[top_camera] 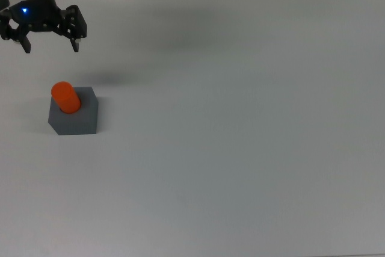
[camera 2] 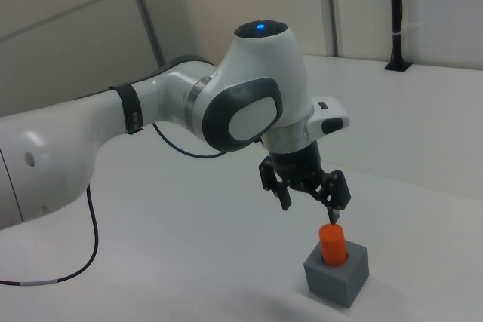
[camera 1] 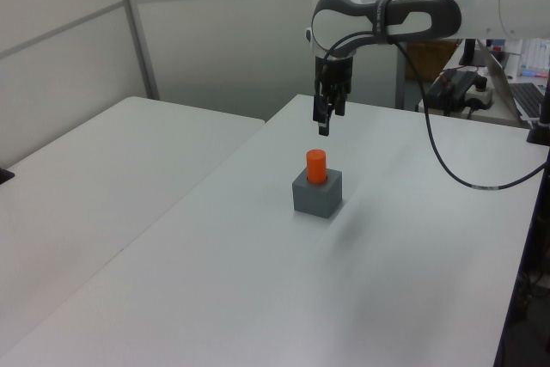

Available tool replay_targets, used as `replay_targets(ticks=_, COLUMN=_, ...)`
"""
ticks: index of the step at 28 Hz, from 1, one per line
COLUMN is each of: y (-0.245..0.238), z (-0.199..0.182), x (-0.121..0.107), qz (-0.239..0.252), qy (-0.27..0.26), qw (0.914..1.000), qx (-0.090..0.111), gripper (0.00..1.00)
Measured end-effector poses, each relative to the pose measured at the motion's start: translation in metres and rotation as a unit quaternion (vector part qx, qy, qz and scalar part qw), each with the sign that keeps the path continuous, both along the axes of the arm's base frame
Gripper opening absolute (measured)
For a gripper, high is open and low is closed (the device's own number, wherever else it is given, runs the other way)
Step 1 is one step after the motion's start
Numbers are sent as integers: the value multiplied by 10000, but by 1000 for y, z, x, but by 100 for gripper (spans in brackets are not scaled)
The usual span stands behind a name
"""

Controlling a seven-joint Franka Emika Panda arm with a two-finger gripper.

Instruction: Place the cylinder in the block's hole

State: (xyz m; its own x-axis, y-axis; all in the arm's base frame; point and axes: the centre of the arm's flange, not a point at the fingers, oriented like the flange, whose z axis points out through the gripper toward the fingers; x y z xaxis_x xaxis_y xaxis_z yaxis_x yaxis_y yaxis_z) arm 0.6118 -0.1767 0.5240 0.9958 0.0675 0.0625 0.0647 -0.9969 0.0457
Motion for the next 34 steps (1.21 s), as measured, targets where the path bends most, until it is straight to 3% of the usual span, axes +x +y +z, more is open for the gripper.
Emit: replay_targets(ticks=34, y=12, z=0, x=-2, qz=107, qy=174, qw=9998, qx=-4, gripper=100)
